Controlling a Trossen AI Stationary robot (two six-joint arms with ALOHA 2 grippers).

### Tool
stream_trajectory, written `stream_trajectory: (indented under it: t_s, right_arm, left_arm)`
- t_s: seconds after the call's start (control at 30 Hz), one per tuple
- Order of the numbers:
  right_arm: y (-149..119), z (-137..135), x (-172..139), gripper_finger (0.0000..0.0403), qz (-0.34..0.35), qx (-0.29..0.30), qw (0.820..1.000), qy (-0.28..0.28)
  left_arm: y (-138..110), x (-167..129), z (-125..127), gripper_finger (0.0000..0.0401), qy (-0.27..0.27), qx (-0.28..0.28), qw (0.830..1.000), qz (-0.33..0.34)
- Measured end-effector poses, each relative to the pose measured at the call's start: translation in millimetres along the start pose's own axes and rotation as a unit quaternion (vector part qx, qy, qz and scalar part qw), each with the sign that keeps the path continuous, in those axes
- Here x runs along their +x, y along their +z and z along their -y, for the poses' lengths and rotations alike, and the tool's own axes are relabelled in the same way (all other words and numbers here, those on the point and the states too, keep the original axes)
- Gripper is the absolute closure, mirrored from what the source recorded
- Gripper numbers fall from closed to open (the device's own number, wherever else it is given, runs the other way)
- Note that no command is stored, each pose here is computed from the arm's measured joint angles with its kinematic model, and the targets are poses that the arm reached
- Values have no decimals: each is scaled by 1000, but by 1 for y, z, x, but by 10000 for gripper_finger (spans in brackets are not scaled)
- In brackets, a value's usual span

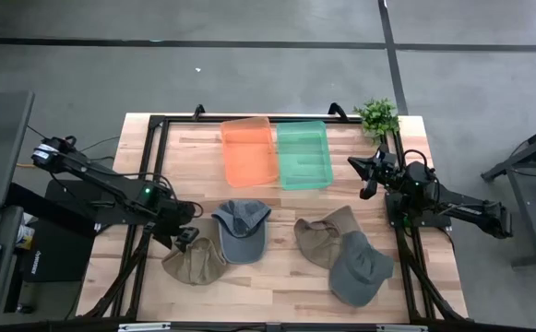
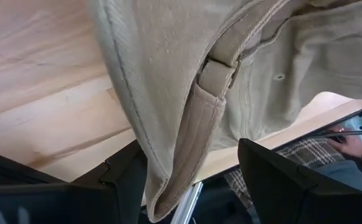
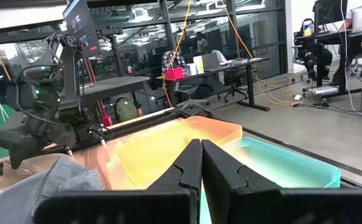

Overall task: Pick & Place hat
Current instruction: Put the left brown cap into the orange bin

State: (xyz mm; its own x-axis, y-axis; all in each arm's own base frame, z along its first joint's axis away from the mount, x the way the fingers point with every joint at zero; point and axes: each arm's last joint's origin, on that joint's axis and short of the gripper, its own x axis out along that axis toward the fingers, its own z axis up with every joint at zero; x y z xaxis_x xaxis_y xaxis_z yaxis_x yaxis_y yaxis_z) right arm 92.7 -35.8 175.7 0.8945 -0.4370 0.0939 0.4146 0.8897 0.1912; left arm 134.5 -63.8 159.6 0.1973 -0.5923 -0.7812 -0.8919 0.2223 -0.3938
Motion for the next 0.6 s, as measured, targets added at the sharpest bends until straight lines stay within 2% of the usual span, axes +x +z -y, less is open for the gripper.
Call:
stream_trajectory:
  t_s: [0.17,0.4,0.6]
  right_arm:
    - [0,0,0,398,0,0,1000,0]
    - [0,0,0,398,0,0,1000,0]
    - [0,0,0,398,0,0,1000,0]
  left_arm:
    - [1,4,0,174,13,-7,1000,-15]
    - [3,8,5,174,5,-11,1000,-24]
    - [6,15,4,174,28,-27,999,-20]
